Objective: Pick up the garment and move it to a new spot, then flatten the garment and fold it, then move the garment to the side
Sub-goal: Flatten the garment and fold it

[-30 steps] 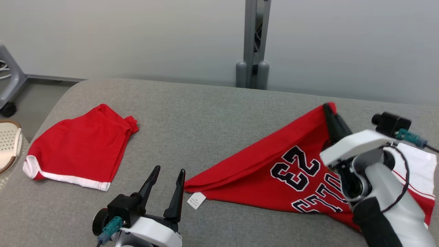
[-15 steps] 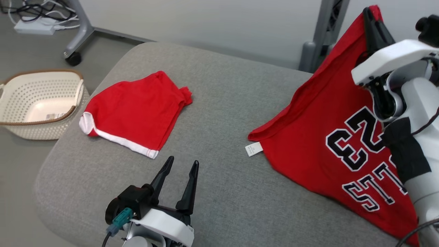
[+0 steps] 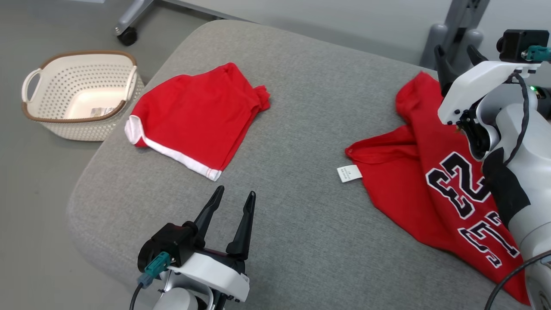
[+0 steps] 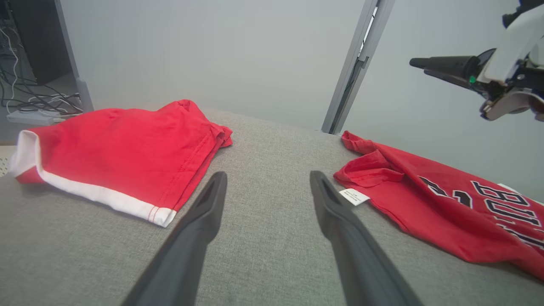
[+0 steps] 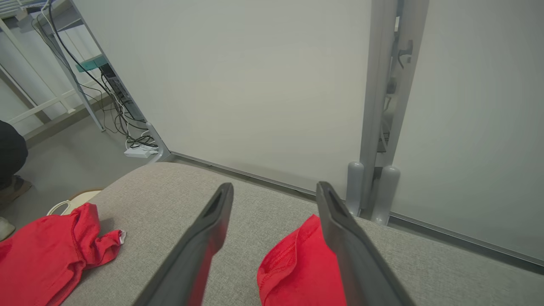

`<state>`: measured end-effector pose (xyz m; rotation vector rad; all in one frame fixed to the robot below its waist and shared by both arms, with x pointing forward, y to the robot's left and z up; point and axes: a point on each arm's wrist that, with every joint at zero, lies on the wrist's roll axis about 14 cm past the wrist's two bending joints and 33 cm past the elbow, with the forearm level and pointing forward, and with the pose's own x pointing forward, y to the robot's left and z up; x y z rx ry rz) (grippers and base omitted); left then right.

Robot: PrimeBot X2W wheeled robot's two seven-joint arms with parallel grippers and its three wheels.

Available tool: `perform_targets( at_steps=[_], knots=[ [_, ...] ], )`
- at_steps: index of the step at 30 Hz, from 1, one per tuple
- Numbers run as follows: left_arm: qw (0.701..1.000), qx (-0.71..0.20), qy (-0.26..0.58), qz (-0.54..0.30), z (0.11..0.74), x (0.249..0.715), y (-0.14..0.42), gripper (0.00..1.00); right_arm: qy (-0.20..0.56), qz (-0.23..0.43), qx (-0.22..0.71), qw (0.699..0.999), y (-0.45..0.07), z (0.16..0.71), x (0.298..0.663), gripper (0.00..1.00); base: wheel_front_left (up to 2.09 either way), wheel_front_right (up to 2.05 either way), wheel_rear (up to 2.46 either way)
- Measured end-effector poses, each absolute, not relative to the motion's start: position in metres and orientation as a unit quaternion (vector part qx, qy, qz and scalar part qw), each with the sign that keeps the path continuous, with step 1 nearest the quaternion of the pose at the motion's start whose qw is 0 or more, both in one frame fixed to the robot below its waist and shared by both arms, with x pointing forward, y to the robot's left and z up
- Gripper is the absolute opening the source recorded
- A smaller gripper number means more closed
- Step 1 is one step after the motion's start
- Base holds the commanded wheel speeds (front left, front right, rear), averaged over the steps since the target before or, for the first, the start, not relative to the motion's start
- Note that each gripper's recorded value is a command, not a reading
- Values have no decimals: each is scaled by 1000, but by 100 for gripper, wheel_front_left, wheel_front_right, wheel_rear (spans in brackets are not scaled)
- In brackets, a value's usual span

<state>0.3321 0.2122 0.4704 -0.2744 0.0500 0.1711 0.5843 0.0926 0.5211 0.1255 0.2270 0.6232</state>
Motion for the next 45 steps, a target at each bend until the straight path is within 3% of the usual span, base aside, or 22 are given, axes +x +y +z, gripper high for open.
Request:
perform_targets(
  at_steps=[6,14,21,27,37,45],
  knots=[
    [988,-133,16,72,475,339,207,100,109,292,52,949,76,524,581,100,0,0,0],
    [991,-130,-10,40,491,350,194,100,40,272,74,958,44,551,554,100,0,0,0],
    [989,-145,-32,5,505,358,175,100,-12,216,105,971,-34,561,518,100,0,0,0],
    [986,-154,-46,-40,517,368,147,100,-64,157,95,981,-108,558,458,100,0,0,0],
    [984,-165,-35,-57,512,366,134,100,-28,84,112,990,-154,507,385,100,0,0,0],
    [985,-165,-21,-52,502,360,136,100,-1,64,119,991,-159,485,368,100,0,0,0]
  ],
)
